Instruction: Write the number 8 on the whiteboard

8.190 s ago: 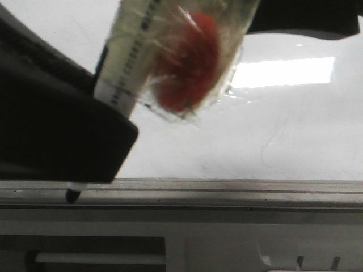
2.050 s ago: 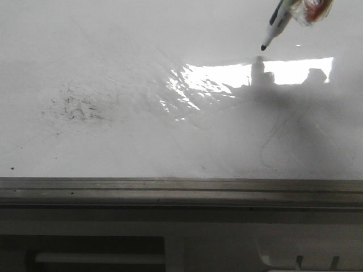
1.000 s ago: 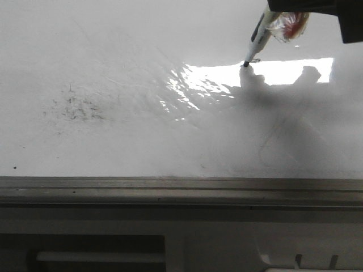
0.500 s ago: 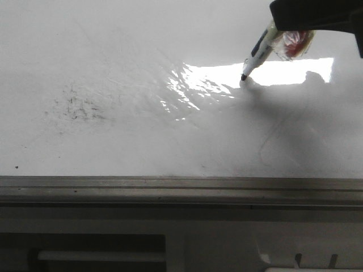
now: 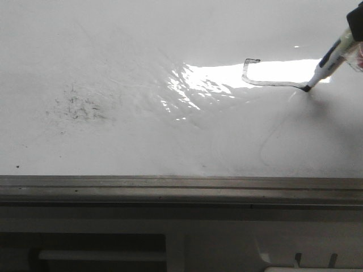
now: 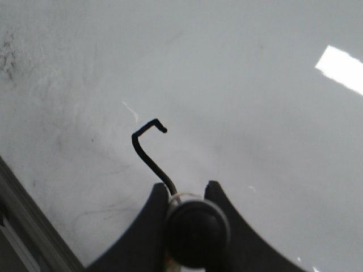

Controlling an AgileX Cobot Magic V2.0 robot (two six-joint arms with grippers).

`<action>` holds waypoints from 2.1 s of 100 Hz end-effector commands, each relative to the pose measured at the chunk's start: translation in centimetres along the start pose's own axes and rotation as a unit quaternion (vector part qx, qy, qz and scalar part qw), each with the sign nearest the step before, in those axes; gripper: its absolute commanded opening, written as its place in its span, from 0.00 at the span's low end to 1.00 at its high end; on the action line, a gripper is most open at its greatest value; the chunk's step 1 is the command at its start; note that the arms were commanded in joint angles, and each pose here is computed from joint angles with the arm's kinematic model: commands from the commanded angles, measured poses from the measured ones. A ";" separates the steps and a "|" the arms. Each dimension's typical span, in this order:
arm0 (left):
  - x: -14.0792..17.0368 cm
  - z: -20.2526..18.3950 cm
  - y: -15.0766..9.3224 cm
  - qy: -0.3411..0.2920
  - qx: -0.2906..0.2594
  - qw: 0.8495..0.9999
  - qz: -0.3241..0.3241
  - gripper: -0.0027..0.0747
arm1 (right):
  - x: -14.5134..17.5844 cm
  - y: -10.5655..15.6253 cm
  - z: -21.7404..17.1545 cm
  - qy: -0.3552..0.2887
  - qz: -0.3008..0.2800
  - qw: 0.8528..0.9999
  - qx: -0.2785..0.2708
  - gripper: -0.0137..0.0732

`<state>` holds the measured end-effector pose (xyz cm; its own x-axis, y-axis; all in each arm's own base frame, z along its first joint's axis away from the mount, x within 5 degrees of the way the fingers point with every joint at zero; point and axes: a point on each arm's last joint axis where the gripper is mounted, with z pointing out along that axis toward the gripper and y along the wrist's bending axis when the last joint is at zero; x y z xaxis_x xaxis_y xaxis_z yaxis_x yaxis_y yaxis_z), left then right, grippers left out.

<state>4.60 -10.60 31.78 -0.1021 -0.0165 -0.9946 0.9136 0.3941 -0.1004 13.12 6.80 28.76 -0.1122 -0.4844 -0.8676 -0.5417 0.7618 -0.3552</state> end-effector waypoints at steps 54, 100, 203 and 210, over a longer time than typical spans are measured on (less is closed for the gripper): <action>-1.3 0.1 0.1 -0.031 -0.012 0.999 -0.007 0.01 | 0.9 2.0 1.1 0.031 -0.009 0.998 -0.063 0.08; -1.3 0.1 0.1 -0.031 -0.012 0.999 -0.007 0.01 | -3.3 0.9 2.0 -0.041 -0.026 0.998 -0.042 0.08; -1.3 0.1 0.1 -0.031 -0.012 0.999 -0.007 0.01 | -6.1 -0.6 3.4 -0.095 -0.030 0.995 -0.006 0.08; -1.3 0.1 0.1 -0.031 -0.012 0.999 -0.007 0.01 | -6.5 -0.7 3.6 -0.097 -0.034 0.995 -0.004 0.08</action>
<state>4.60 -10.60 31.78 -0.1021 -0.0165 -0.9946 0.9136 0.3941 -0.1004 16.38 10.69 31.14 -0.0364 -0.4640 -0.8851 -0.6019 0.7172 -0.3512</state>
